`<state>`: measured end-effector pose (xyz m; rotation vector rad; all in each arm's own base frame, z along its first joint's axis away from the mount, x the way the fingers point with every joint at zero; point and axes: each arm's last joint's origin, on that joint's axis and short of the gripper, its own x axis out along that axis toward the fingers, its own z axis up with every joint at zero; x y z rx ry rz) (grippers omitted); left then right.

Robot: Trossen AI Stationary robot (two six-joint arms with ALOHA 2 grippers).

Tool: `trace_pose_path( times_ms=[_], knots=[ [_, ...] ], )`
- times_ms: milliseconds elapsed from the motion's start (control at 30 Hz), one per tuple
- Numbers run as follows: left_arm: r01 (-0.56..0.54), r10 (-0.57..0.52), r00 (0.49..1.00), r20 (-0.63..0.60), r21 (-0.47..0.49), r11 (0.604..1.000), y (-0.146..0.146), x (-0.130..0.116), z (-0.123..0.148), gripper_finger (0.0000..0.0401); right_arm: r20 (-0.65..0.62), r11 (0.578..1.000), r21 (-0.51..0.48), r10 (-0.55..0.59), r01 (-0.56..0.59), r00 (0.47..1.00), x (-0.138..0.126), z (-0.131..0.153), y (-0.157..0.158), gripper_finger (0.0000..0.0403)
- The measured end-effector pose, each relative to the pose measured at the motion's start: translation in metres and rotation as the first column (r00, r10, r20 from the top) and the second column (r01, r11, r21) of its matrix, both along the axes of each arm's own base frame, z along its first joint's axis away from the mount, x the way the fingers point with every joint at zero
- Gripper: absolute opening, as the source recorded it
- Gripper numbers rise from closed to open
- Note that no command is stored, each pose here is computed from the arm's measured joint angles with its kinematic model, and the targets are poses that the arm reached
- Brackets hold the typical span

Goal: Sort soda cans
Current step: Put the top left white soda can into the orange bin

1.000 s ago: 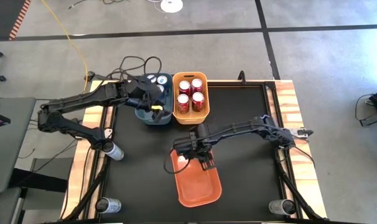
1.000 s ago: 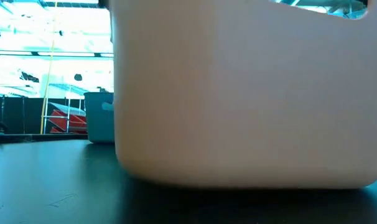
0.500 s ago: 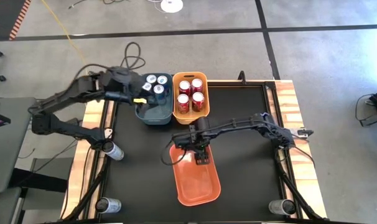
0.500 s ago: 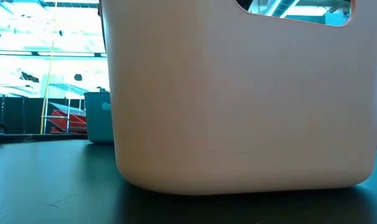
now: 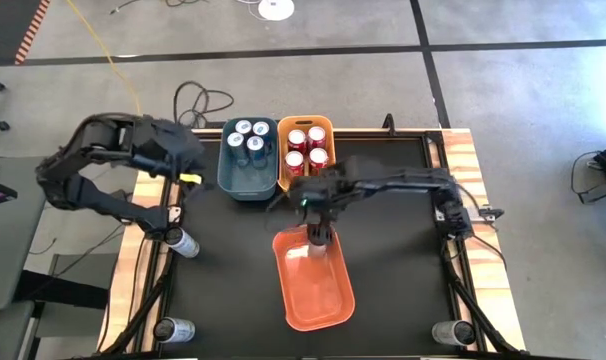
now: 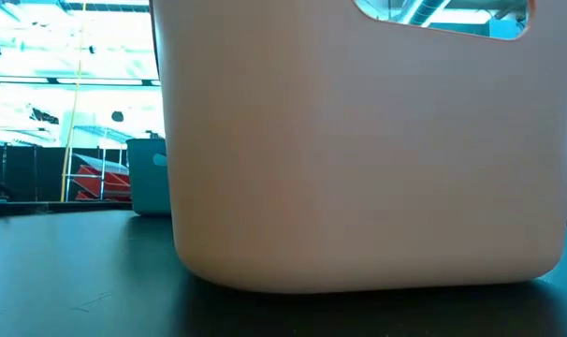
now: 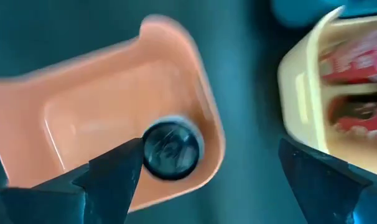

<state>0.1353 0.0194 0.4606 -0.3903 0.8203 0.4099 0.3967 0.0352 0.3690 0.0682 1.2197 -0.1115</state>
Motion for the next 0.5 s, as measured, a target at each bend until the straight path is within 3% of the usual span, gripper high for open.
trace_pose_path(
  times_ms=[233,500],
  knots=[
    [-0.021,0.009,0.994,-0.106,-0.117,0.993,-0.017,0.001,-0.019,0.0313,0.151,0.994,0.040,-0.105,0.100,0.983,-0.032,0.046,-0.023,0.0385],
    [-0.189,0.136,0.972,-0.190,-0.294,0.937,-0.036,-0.014,-0.052,0.0313,0.266,0.975,0.048,-0.222,0.217,0.938,-0.081,0.090,-0.046,0.0384]
  ],
)
